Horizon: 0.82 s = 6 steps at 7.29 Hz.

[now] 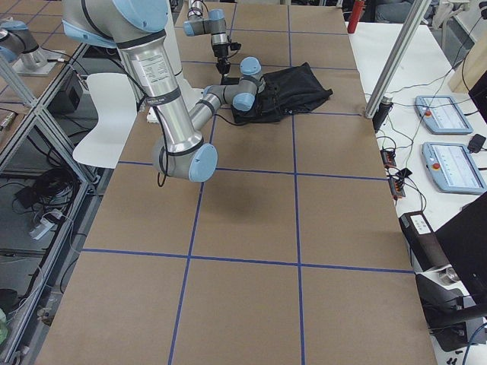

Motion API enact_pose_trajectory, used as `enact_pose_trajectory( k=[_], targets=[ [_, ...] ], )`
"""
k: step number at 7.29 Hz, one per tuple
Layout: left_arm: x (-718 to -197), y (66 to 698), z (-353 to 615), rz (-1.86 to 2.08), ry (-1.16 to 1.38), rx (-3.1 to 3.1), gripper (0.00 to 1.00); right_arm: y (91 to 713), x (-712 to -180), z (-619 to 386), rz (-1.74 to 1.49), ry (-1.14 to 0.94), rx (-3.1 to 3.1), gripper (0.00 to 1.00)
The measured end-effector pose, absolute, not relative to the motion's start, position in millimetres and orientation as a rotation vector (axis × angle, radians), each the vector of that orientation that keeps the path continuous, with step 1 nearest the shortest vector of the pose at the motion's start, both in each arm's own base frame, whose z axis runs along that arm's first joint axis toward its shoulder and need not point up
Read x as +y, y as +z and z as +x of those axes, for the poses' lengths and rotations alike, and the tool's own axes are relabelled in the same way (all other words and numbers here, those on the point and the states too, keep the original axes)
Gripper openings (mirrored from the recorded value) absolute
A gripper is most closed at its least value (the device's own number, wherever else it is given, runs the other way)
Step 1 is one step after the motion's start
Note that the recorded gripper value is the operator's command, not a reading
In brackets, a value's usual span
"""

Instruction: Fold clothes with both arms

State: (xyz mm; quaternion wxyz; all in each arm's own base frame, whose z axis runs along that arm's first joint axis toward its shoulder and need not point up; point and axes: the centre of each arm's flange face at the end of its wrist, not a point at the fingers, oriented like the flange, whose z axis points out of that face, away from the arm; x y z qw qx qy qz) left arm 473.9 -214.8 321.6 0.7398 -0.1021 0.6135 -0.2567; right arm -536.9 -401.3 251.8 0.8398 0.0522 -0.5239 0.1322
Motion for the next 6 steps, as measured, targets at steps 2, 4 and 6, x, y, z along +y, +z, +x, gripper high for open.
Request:
enact_pose_trajectory(
  k=[2, 4, 6],
  targets=[
    [-207.9, 328.6, 472.3, -0.218, -0.536, 1.332, 0.00, 248.5, -367.8, -565.3, 0.129, 0.267, -1.061, 0.98],
    [-206.5, 331.2, 475.1, -0.219, -0.532, 1.327, 0.00, 248.8, -350.2, -580.1, 0.137, 0.265, -1.014, 0.97],
    [-206.2, 333.1, 477.8, -0.219, -0.530, 1.324, 0.00, 253.3, -337.6, -589.5, 0.146, 0.260, -0.977, 0.83]
  ],
)
